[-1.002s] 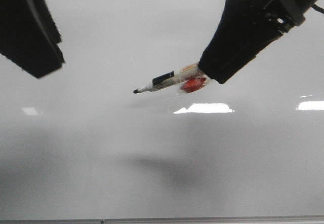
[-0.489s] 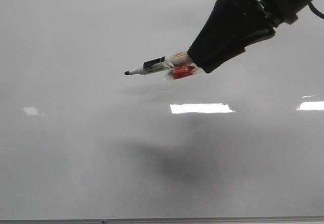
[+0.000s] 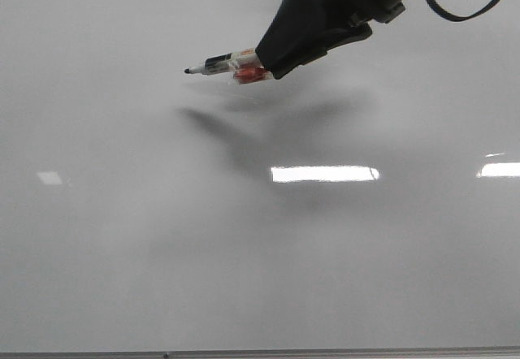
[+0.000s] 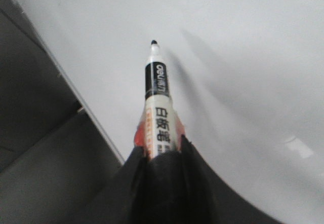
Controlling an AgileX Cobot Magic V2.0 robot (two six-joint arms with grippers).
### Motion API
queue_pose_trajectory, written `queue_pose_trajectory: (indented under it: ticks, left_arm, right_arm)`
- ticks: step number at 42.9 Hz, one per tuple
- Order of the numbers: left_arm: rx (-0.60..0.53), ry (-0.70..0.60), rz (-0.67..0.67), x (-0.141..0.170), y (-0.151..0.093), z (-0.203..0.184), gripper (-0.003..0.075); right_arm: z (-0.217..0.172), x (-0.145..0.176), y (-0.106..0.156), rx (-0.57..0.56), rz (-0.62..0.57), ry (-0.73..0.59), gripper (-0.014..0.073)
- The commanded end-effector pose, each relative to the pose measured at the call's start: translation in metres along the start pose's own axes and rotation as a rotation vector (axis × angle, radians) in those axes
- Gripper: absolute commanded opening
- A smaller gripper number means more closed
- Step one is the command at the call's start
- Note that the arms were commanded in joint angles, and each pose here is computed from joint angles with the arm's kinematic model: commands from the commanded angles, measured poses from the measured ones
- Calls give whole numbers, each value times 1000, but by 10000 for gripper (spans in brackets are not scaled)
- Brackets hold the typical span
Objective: Write number 8 on whiteboard
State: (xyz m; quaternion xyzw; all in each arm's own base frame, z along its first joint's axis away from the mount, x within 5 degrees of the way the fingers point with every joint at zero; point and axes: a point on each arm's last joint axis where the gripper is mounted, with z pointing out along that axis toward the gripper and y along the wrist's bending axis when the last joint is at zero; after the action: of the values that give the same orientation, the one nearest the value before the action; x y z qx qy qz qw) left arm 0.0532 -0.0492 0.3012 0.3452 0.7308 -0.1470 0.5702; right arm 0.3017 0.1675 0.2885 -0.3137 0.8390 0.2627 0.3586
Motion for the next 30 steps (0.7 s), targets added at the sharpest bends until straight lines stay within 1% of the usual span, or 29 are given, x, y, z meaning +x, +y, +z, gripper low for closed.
queue_pose_trajectory:
  ticks: [1, 6, 15, 18, 24, 30]
  left_arm:
    - [-38, -86, -23, -14, 5, -3, -21]
    - [-38, -86, -23, -14, 5, -3, -21]
    - [-38, -86, -23, -14, 5, -3, -21]
    - [-38, -86, -23, -14, 5, -3, -21]
    - [-38, -86, -23, -14, 5, -3, -21]
    - [-38, -86, -23, -14, 5, -3, -21]
  right_arm:
    - [-13, -22, -2, 66, 20, -132, -61]
    - [-9, -23, -7, 99, 28, -145, -61]
    - [4, -19, -14, 108, 57, -130, -61]
    - [11, -15, -16, 97, 64, -106, -61]
    - [24, -2, -16, 29, 62, -7, -61]
    - [24, 3, -15, 22, 39, 32, -61]
